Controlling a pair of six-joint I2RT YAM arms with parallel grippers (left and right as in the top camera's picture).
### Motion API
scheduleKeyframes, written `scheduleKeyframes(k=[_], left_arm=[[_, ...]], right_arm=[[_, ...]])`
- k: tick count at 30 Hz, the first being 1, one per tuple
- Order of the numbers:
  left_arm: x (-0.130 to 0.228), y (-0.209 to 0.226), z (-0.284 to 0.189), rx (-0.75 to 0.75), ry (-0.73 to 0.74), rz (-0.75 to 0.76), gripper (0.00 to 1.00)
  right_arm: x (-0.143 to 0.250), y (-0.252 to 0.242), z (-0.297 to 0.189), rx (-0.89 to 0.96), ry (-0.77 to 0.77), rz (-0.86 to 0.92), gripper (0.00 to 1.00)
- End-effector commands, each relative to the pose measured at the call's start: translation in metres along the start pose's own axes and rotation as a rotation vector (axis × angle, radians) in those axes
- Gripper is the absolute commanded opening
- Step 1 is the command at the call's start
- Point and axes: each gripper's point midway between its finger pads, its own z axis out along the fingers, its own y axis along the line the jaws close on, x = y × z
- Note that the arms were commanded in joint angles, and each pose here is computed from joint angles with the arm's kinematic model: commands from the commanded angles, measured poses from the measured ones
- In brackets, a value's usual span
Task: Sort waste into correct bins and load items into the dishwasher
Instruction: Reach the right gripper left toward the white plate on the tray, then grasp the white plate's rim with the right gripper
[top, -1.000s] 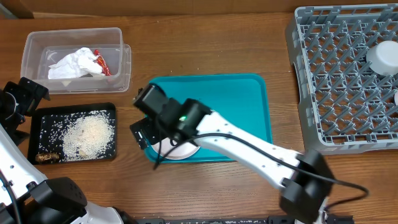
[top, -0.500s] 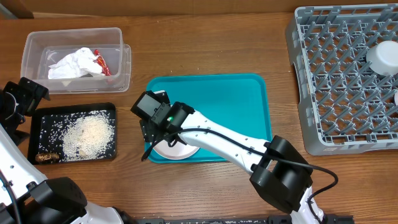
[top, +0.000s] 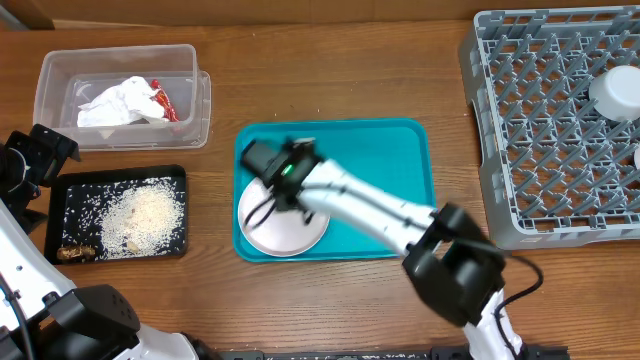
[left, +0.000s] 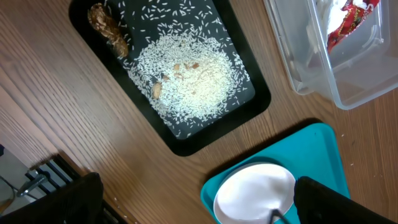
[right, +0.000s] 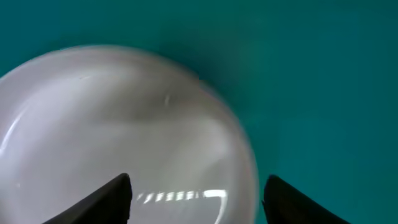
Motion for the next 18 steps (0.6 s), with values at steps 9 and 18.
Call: scheduleKeyframes(k=[9, 18], left_arm=[[0.001, 0.0, 0.001, -0.006, -0.001, -0.01, 1.0], [0.001, 0.0, 0.001, -0.006, -0.001, -0.01, 1.0]], right_arm=[[-0.036, -0.051, 0.022, -0.155, 0.195, 0.085, 0.59], [-0.005, -0.043, 0.036, -0.233, 0.298, 0.0, 0.49]])
